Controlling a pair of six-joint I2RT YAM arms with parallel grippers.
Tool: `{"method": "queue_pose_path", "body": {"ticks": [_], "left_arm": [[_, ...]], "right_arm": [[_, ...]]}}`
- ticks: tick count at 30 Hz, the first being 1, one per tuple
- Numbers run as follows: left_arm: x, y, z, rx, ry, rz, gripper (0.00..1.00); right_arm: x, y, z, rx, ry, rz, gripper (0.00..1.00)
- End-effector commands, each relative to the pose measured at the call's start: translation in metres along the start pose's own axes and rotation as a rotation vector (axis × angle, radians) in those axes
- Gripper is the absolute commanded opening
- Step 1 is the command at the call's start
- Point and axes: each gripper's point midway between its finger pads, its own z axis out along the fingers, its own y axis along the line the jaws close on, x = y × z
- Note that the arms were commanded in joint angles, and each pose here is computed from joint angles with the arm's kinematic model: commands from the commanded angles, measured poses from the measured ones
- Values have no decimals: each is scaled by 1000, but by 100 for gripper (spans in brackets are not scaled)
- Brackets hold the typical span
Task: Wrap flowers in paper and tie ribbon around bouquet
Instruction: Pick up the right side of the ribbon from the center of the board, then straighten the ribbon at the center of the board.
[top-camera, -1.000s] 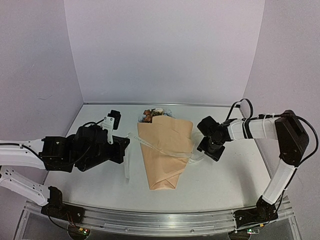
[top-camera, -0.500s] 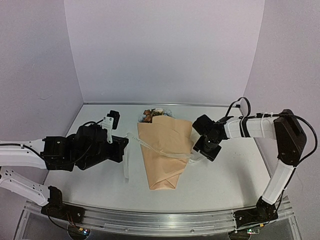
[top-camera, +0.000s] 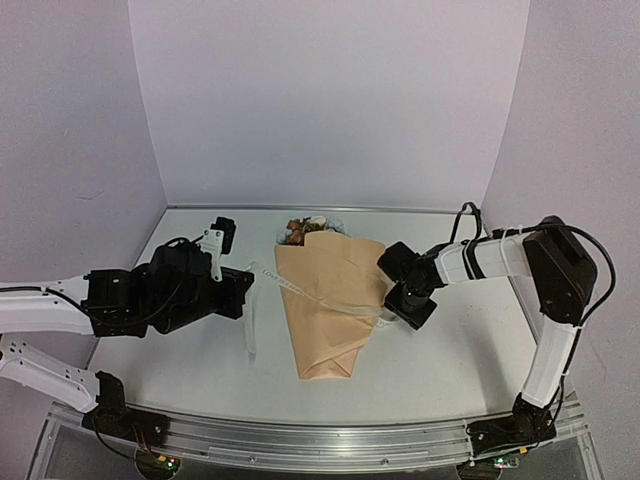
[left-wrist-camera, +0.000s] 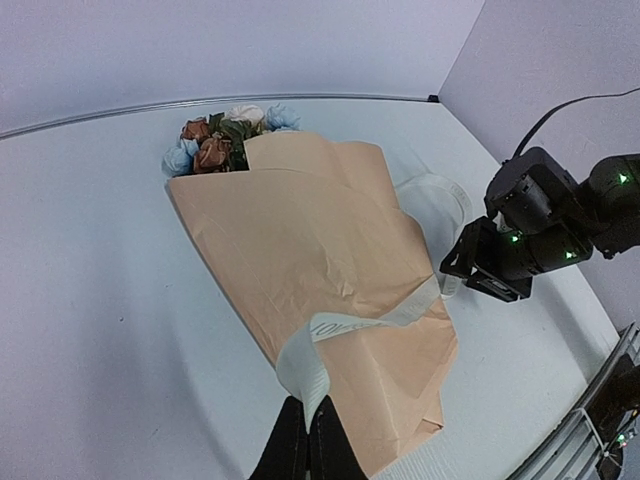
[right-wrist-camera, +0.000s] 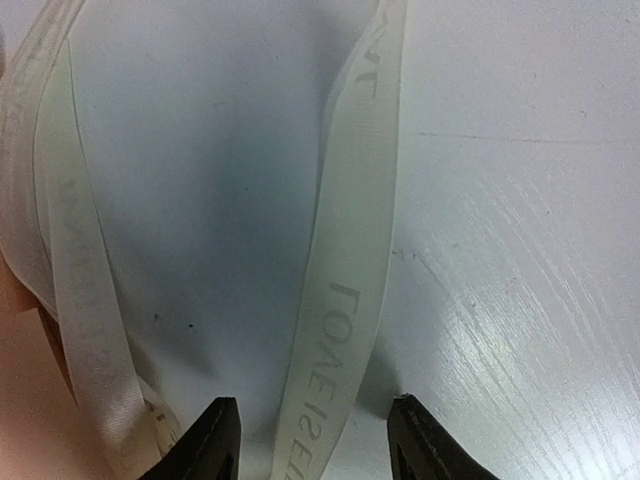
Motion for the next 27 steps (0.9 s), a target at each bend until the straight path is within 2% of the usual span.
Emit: {"method": "queue_pose_path", "body": {"ticks": [1, 4, 9, 10, 13, 21, 24, 27], "left_arm": [[-16, 2, -6, 10, -31, -22, 0], [-19, 4, -7, 1, -32, -23, 0], [-31, 6, -14, -12, -51, -20, 0], [-34, 8, -16, -15, -58, -19, 0], [-45, 12, -26, -26, -81, -15, 0], [-90, 50, -79, -155, -196, -29, 0], [-108, 76, -107, -265, -255, -48, 0], [-124, 116, -142, -461, -332, -98, 0]], "right_arm": [[-3, -5, 20, 26, -22, 32, 43], [-6, -8, 22, 31, -31, 26, 32], [-24, -26, 10, 31, -42, 7, 3], [-29, -32, 5, 34, -44, -3, 0], [-42, -63, -20, 82, -43, -45, 0], [-88, -148, -130, 233, -138, -365, 0], [-103, -177, -164, 269, -205, -432, 0], [-114, -194, -192, 269, -243, -478, 0]]}}
